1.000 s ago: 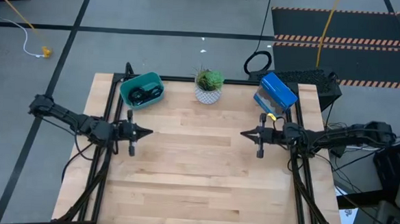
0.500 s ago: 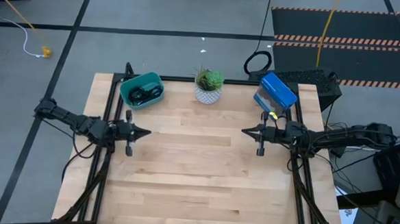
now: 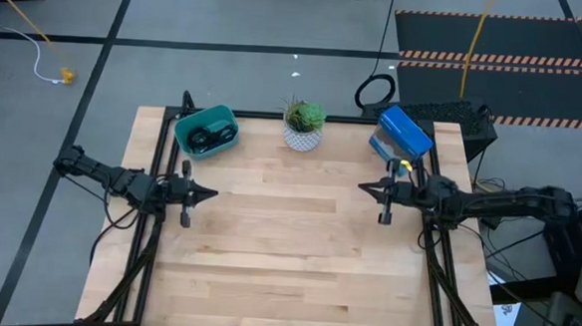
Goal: Pick and place USB-C Cables
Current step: Return to Home Position
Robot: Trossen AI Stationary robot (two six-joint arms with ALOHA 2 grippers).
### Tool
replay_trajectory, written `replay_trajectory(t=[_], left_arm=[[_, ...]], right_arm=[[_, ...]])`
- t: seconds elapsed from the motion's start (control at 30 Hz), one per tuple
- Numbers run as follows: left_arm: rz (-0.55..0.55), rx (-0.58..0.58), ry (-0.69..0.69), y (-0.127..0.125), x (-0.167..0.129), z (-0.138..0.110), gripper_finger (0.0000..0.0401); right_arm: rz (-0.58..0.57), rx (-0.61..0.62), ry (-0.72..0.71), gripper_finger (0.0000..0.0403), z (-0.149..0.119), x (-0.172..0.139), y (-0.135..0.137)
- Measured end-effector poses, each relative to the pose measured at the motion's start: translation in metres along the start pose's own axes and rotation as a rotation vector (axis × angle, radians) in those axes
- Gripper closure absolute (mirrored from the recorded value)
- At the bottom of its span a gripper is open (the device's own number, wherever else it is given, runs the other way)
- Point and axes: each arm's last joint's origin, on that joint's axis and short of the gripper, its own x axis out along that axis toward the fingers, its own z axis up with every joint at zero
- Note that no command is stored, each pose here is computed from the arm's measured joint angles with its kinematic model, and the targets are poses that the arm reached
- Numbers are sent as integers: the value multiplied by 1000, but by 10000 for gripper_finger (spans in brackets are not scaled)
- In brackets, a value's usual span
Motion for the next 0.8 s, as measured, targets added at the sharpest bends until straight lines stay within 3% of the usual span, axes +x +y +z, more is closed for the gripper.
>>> replay_trajectory(t=[0.8], left_arm=[[-7,-20,-1,0,0,0,398]], right_arm=[[-35,8,38,403,2,-20,-6]])
